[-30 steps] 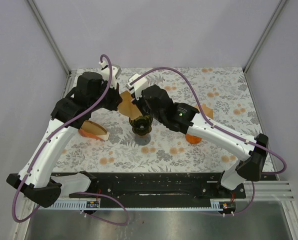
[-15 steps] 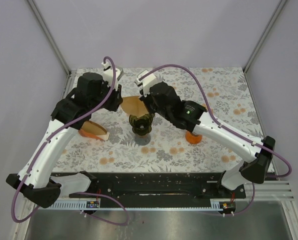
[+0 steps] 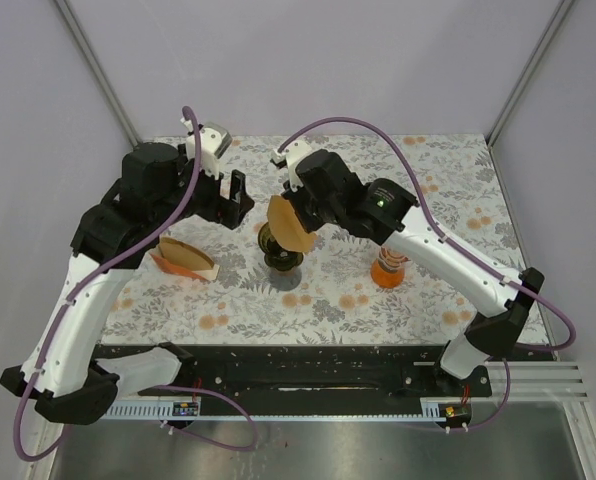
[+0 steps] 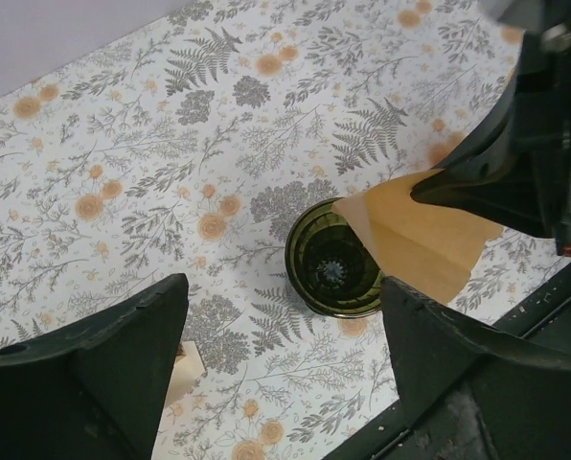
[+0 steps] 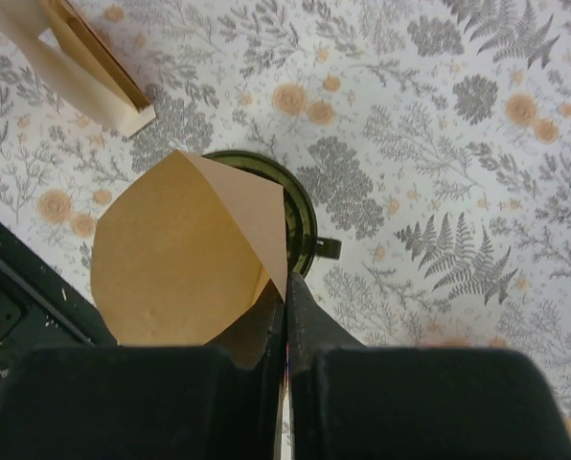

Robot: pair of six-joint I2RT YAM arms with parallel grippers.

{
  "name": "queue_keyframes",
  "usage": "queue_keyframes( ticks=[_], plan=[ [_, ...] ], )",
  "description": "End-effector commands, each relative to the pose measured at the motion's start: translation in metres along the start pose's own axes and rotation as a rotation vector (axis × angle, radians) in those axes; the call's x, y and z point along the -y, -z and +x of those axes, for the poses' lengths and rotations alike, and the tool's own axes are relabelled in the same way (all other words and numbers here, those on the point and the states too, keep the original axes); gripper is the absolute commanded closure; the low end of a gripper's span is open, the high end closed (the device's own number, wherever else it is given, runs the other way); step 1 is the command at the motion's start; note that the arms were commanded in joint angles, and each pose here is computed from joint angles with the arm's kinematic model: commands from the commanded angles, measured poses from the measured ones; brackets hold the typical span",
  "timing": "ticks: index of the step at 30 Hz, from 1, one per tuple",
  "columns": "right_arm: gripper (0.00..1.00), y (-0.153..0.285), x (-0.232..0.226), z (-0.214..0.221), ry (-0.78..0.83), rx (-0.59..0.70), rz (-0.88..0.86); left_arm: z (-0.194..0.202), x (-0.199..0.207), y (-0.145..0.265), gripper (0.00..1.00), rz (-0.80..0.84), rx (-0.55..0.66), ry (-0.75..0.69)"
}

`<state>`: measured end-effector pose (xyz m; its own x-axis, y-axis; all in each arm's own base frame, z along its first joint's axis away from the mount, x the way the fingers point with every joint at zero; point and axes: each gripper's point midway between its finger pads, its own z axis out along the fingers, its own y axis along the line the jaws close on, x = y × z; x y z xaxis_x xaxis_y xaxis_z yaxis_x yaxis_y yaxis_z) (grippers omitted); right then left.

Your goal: Place the coffee filter in the dripper

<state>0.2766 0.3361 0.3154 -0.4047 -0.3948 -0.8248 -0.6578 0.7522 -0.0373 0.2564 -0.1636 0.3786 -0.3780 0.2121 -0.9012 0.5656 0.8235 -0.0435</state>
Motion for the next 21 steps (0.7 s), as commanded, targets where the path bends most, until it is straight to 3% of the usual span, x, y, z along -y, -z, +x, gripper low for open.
queue_keyframes(
  ticks=[1,11,18,21],
  plan=[
    [1.0,0.007,-0.002,0.019,-0.045,-0.102,-0.044,-0.018,0.007,0.017,0.15,0.027,0.07,0.03],
    [1.0,-0.019,-0.02,0.011,-0.067,-0.116,-0.119,0.007,-0.005,-0.012,0.15,-0.03,0.004,0.088],
    [1.0,-0.039,-0.026,0.035,-0.026,-0.293,-0.131,0.029,-0.006,-0.028,0.15,-0.028,-0.06,0.107],
    [1.0,-0.043,-0.025,0.038,-0.029,-0.307,-0.128,0.034,-0.01,-0.031,0.16,-0.041,-0.069,0.106]
  ],
)
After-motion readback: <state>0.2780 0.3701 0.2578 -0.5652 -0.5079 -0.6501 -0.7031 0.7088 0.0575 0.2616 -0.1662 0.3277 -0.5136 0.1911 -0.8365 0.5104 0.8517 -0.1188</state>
